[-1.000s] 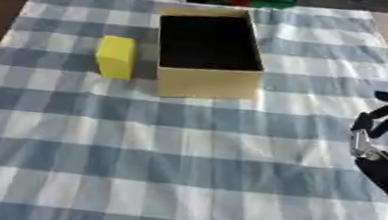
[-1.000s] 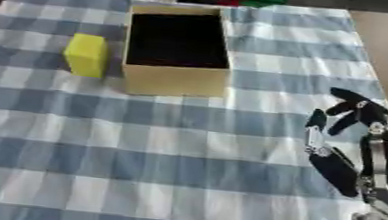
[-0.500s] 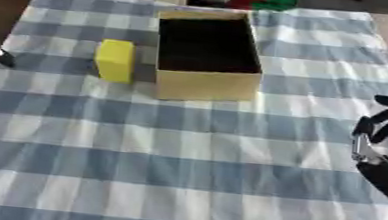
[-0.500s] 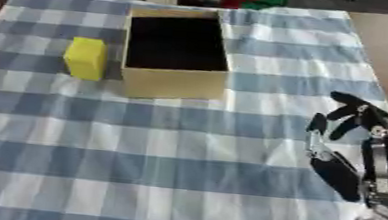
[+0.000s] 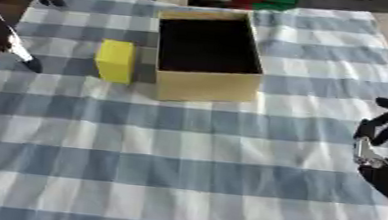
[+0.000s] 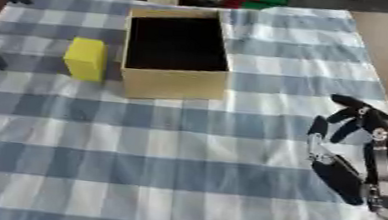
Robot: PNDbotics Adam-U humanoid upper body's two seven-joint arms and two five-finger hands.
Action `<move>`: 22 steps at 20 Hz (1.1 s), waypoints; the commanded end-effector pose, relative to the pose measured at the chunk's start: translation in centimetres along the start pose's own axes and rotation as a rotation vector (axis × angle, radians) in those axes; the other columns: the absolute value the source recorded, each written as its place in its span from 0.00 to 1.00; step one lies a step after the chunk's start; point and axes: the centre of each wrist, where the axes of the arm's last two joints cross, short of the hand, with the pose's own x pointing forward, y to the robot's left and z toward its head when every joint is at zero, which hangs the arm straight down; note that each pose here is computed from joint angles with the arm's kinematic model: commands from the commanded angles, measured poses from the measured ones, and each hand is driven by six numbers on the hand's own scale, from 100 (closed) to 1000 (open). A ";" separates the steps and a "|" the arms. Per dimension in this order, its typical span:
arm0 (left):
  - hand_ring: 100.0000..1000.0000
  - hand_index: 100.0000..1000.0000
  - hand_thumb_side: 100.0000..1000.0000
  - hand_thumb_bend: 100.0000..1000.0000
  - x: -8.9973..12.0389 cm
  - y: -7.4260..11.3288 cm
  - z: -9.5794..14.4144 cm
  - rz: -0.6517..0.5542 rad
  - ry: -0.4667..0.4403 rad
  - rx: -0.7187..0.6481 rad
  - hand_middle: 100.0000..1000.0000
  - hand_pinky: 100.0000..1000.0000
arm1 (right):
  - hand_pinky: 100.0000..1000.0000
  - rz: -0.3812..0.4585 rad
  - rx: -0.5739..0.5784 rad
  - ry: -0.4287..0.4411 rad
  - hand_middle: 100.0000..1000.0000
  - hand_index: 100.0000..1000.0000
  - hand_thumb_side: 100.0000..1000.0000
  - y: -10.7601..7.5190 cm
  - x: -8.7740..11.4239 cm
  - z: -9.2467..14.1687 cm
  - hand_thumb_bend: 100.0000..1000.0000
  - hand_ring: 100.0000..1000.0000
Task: Pick up objects on the table and place them in the box.
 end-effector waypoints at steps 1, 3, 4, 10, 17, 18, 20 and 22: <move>0.90 0.94 0.31 0.84 0.3 1.7 0.3 -0.069 -0.067 -0.076 0.87 0.96 | 0.86 0.006 -0.001 -0.024 0.46 0.78 0.35 -0.5 0.4 -0.5 0.00 0.33; 0.90 0.94 0.33 0.81 0.6 2.0 0.0 -0.044 -0.086 -0.080 0.86 0.97 | 0.86 0.006 -0.001 -0.023 0.46 0.78 0.35 -0.5 0.4 -0.5 0.00 0.33; 0.89 0.94 0.34 0.80 0.7 2.0 -0.2 -0.029 -0.094 -0.087 0.85 0.98 | 0.86 0.006 0.000 -0.023 0.46 0.78 0.35 -0.5 0.4 -0.5 0.00 0.33; 0.88 0.93 0.36 0.76 1.7 2.0 -1.1 0.037 -0.142 -0.110 0.83 0.99 | 0.86 0.007 0.002 -0.013 0.46 0.78 0.35 -0.4 0.4 -0.5 0.00 0.33; 0.86 0.93 0.42 0.68 3.0 1.9 -2.1 0.087 -0.196 -0.110 0.82 1.00 | 0.86 0.010 0.004 -0.002 0.46 0.78 0.35 -0.5 0.4 -0.5 0.00 0.33; 0.86 0.93 0.42 0.68 3.2 1.9 -2.2 0.093 -0.203 -0.109 0.82 1.00 | 0.86 0.011 0.004 0.000 0.46 0.78 0.35 -0.5 0.3 -0.5 0.00 0.33; 0.86 0.93 0.42 0.70 3.6 1.9 -2.5 0.092 -0.211 -0.115 0.82 1.00 | 0.86 0.012 0.005 0.004 0.46 0.78 0.35 -0.5 0.3 -0.5 0.00 0.33; 0.86 0.93 0.40 0.72 4.1 1.8 -2.6 0.080 -0.217 -0.123 0.83 1.00 | 0.86 0.012 0.004 0.008 0.46 0.78 0.35 -0.6 0.3 -0.5 0.00 0.33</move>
